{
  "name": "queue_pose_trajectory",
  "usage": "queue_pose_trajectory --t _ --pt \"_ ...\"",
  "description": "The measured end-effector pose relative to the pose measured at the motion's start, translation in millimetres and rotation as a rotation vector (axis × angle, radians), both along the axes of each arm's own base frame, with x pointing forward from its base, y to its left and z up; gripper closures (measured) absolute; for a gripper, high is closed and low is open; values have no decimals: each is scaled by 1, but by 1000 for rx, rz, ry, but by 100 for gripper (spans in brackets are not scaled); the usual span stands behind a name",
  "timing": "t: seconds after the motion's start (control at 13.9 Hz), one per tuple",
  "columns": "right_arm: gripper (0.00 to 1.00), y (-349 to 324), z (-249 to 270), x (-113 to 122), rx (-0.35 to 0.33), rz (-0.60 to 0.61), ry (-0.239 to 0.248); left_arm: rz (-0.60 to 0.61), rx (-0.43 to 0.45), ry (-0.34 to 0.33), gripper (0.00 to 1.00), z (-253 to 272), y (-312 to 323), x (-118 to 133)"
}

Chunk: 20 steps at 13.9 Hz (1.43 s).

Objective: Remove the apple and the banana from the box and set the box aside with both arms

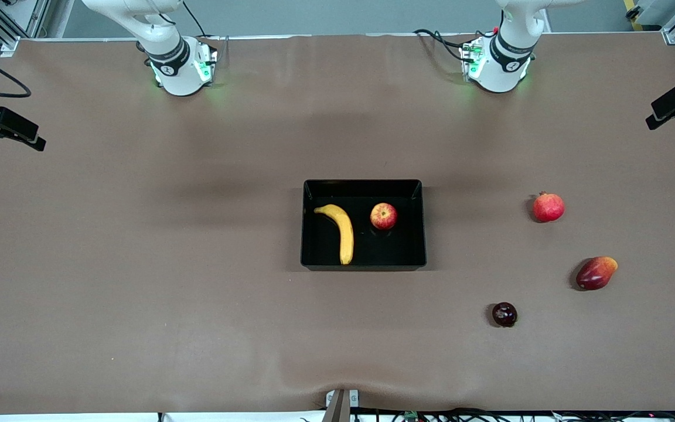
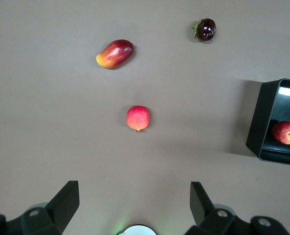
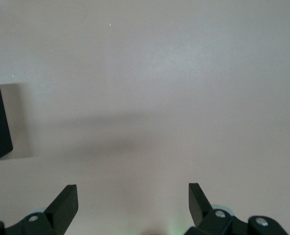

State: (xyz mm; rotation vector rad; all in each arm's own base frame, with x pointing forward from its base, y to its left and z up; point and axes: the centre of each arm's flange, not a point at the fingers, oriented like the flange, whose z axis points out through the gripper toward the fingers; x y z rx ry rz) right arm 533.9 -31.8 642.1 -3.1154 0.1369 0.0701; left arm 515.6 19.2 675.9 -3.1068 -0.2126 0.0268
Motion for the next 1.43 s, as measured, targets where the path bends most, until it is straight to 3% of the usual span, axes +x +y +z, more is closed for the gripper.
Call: queue_pose_trajectory --t 0.93,1.43 --pt "0 0 0 0 0 1 0 13 1 -27 0 12 -2 -1" --pt "0 0 0 0 0 0 1 -50 -1 15 0 -13 -38 15"
